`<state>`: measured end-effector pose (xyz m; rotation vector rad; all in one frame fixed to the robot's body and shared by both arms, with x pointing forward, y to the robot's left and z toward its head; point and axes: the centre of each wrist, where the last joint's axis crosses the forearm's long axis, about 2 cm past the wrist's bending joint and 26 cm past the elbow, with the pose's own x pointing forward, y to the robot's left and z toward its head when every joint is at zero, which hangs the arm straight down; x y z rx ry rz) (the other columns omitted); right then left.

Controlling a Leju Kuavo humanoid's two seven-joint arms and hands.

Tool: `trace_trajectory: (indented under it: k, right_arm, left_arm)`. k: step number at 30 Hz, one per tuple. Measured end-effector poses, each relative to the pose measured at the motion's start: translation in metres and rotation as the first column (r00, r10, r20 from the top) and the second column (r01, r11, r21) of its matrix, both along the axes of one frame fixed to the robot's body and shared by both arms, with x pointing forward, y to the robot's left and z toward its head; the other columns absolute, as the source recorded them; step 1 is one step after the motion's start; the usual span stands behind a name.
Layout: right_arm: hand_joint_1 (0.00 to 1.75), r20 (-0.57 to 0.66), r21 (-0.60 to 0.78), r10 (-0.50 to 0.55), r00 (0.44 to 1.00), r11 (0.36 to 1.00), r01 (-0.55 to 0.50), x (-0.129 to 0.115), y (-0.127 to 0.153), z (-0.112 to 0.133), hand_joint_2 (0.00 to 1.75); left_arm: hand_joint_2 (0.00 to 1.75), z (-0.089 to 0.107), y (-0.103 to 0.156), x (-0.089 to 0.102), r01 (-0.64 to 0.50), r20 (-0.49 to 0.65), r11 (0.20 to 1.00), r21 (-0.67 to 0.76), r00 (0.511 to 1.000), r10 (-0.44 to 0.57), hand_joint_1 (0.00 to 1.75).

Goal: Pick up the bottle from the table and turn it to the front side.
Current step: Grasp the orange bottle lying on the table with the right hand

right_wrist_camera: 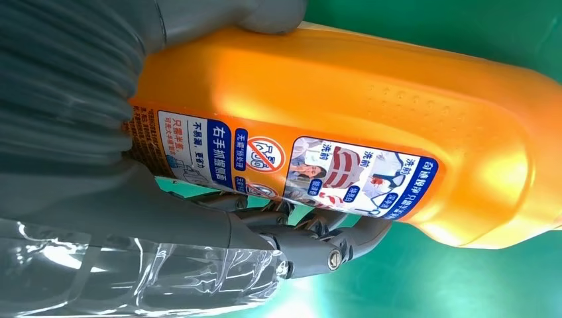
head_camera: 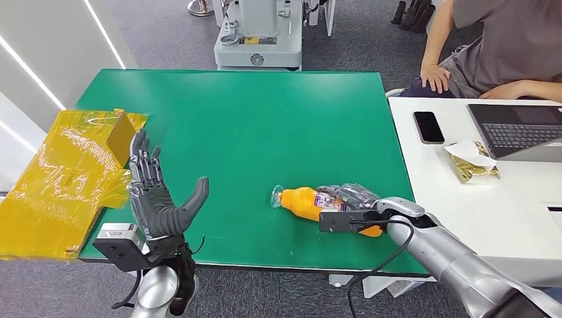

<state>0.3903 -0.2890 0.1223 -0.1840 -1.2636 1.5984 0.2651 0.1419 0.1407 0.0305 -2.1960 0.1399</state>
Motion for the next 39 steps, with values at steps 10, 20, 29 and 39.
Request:
trace_trajectory:
  k: [10, 20, 29, 39]
  right_arm:
    - [1.75, 0.125, 0.198, -0.096, 0.988, 0.978, 0.07, 0.001, 0.008, 0.004, 1.75]
    - [1.75, 0.294, 0.446, -0.241, 0.925, 0.89, 0.09, 0.001, 0.015, 0.017, 1.75]
    - [1.75, 0.453, 0.629, -0.371, 0.81, 0.778, 0.005, -0.011, 0.029, 0.023, 1.75]
    - [1.75, 0.53, 0.675, -0.379, 0.758, 0.73, -0.107, -0.021, 0.046, 0.026, 1.75]
  left_arm:
    - [1.75, -0.001, 0.0, 0.0, -0.01, 0.004, 1.0, 0.0, 1.0, 0.01, 0.0]
    - [1.75, -0.004, 0.0, 0.0, -0.031, 0.02, 0.999, -0.03, 0.999, 0.031, 0.0]
    - [1.75, -0.007, 0.0, -0.001, -0.037, 0.014, 0.997, -0.065, 0.999, 0.038, 0.0]
    - [1.75, -0.011, -0.006, 0.001, 0.008, -0.001, 0.998, -0.07, 1.0, -0.008, 0.0]
